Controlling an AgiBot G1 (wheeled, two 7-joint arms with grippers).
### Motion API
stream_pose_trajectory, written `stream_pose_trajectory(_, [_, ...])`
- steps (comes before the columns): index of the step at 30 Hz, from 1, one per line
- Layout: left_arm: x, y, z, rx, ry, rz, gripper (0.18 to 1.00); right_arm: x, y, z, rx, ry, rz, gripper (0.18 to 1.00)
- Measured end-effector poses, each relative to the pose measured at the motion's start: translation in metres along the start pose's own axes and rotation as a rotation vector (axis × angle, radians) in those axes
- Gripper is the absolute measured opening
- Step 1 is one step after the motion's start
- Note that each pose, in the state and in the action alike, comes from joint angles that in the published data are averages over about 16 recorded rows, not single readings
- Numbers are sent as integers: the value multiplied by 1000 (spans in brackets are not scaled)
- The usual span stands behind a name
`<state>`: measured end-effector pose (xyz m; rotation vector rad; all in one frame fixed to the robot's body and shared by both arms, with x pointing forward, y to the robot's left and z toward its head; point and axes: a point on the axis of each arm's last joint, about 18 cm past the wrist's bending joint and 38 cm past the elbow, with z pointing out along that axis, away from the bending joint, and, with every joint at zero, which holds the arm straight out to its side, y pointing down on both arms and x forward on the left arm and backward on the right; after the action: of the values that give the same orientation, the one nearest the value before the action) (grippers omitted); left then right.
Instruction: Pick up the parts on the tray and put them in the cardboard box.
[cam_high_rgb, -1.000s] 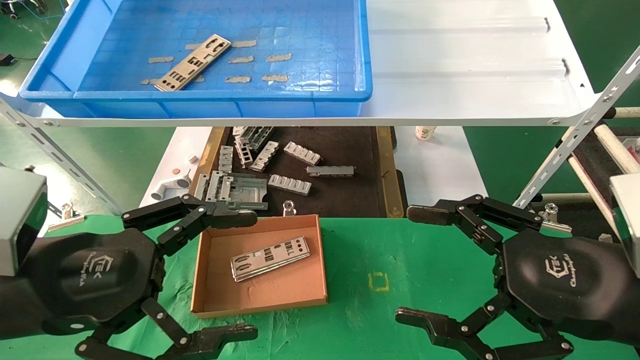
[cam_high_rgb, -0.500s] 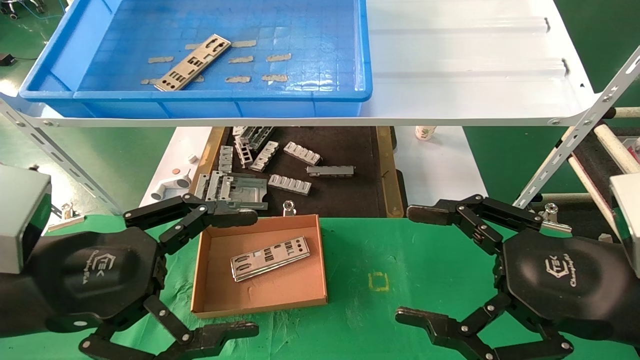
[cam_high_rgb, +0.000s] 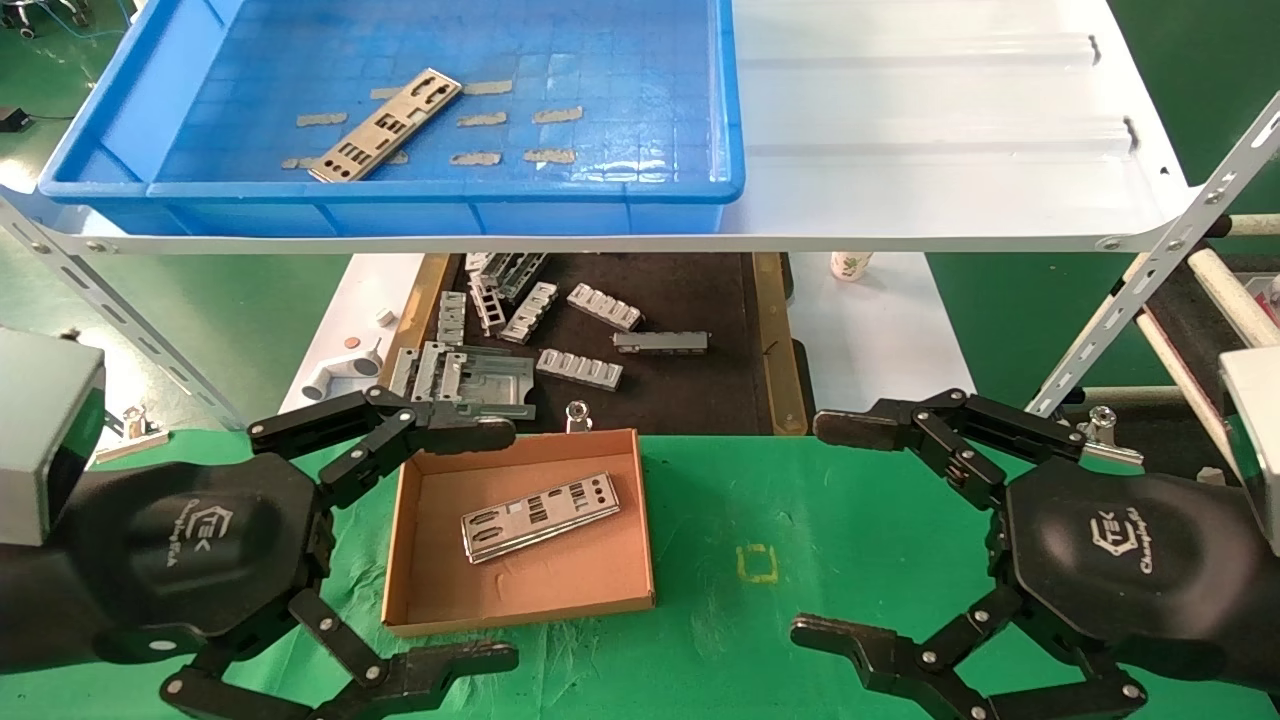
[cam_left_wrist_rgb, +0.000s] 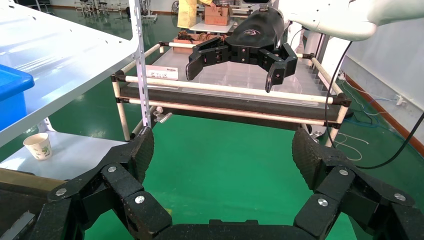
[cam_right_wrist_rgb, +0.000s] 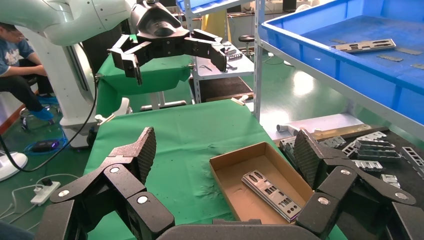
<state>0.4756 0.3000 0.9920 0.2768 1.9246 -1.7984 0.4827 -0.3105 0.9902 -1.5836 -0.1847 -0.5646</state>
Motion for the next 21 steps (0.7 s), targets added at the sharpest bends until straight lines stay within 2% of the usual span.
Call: stream_pose_trajectory(21, [0, 0, 0, 0, -1, 0, 1001, 0, 0, 0, 0, 0, 0, 1001])
